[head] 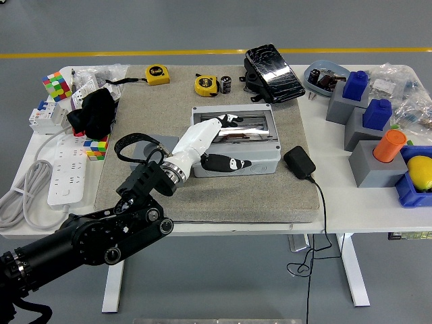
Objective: Fetch the battery,place it into the box,close the lid of the box
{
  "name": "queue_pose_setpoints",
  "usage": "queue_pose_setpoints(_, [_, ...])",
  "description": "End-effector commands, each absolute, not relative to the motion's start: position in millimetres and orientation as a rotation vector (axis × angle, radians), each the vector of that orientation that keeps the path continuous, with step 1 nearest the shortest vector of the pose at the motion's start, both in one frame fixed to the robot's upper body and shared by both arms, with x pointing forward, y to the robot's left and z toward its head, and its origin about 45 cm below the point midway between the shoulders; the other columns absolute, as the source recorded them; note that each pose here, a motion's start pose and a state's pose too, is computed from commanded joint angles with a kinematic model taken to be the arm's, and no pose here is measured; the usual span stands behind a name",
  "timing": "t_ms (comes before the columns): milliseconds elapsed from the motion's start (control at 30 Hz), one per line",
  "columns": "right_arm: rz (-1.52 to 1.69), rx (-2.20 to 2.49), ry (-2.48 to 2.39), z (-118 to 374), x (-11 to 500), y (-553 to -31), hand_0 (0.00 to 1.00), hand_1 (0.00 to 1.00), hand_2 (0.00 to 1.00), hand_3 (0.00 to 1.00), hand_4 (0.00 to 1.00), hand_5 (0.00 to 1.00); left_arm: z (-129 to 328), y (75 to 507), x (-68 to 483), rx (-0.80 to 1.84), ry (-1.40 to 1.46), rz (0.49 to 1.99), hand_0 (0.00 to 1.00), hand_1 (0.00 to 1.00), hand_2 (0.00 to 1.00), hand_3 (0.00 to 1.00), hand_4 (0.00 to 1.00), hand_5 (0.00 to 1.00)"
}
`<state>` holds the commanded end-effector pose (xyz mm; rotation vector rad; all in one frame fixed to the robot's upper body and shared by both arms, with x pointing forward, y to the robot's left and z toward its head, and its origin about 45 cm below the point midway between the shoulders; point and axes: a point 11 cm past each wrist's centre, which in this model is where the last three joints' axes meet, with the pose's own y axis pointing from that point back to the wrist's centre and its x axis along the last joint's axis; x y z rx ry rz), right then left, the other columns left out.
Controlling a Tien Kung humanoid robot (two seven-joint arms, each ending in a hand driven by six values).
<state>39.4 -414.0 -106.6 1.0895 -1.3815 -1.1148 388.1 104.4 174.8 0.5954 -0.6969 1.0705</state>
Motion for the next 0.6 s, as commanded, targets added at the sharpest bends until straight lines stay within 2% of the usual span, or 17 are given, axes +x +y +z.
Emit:
queue_pose_setpoints(233, [-1.113, 1.092, -1.383, -107, 40, -414, 0.703, 0.726, 0.718, 0.706, 0.998, 0.698, 174, 110, 388, 0.594, -0.693, 1.077, 0.771, 0.776, 0.774, 0.815, 0.998, 0.314])
queue_pose_setpoints(600, [-1.116, 1.089, -1.387, -106, 41, -414, 0.701, 0.726, 0.718, 0.706, 0.998, 0.698, 206, 118, 388, 0.453, -0.687, 1.171, 0.773, 0.777, 0.772, 0.809, 0.998, 0.316])
